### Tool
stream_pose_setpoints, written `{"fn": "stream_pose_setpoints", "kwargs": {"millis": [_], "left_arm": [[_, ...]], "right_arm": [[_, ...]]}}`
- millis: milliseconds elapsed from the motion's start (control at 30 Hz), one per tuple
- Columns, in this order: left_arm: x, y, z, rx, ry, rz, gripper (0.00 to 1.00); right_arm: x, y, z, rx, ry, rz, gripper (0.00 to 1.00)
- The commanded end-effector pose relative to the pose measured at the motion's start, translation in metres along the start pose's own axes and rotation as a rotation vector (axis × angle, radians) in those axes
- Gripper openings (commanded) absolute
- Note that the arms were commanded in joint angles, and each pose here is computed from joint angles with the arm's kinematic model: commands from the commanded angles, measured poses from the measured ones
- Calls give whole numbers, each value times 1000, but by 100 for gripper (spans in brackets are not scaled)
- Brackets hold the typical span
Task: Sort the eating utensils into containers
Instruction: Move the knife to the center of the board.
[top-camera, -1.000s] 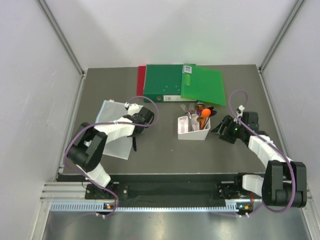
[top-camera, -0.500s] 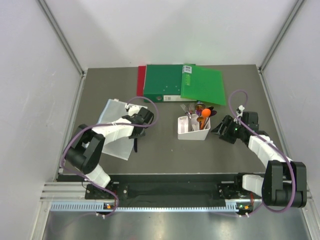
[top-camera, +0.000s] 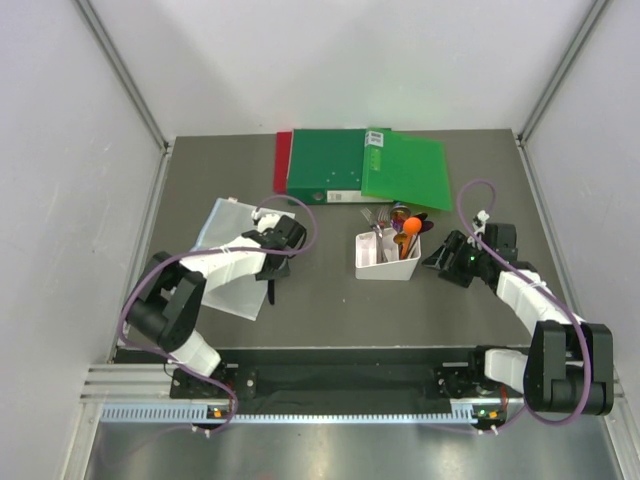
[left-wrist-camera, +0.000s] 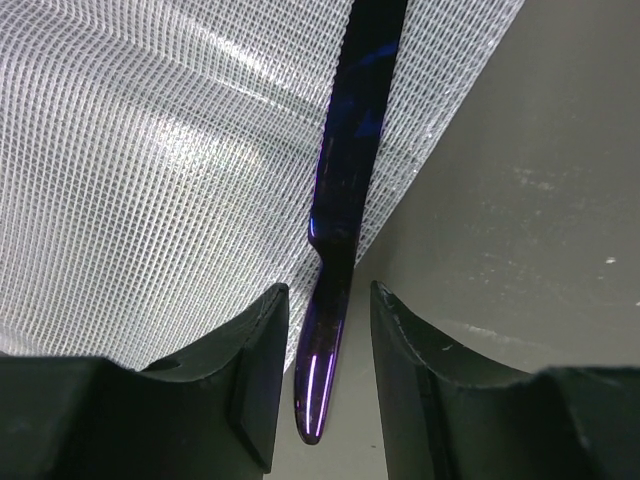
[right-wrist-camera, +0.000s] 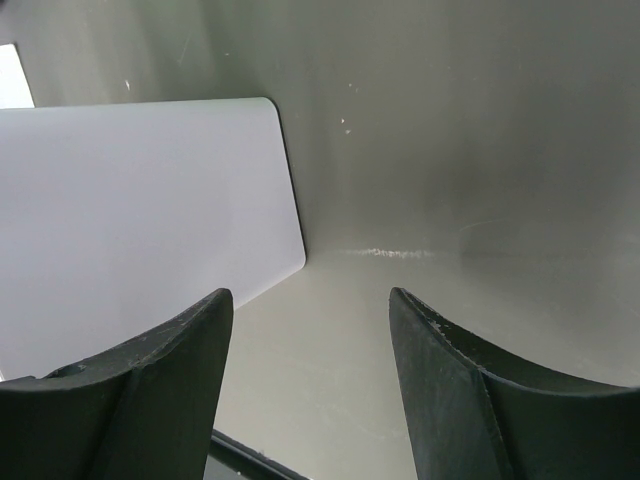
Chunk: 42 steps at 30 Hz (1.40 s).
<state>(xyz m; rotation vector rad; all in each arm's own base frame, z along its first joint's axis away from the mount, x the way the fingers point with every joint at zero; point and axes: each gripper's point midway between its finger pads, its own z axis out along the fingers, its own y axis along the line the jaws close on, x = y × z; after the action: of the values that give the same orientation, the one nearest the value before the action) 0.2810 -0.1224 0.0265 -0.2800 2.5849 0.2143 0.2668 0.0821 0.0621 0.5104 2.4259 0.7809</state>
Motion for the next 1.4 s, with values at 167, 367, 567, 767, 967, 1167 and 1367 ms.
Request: {"fn": "stream_pose_setpoints", "kwargs": {"millis": [167, 367, 567, 767, 967, 1167, 1367], "left_arm": [[2, -4, 22, -4, 27, 48, 42], [17, -6, 30, 31, 103, 42, 31], [22, 2, 17, 47, 111, 37, 36], [29, 5, 21, 52, 179, 119, 38], [49, -3, 24, 128, 254, 159, 30], [68, -1, 22, 155, 322, 169, 24], [75, -18, 23, 243, 358, 190, 0]], "right_arm": [[-11, 4, -1, -17, -38, -23, 64], [-9, 3, -2, -14, -33, -18, 64], [-9, 3, -2, -10, -39, -15, 64], [-9, 5, -2, -20, -43, -9, 64], [-5, 3, -3, -19, -47, 7, 64], [-8, 6, -7, -24, -72, 15, 64], [-10, 9, -12, -26, -91, 19, 64]]}}
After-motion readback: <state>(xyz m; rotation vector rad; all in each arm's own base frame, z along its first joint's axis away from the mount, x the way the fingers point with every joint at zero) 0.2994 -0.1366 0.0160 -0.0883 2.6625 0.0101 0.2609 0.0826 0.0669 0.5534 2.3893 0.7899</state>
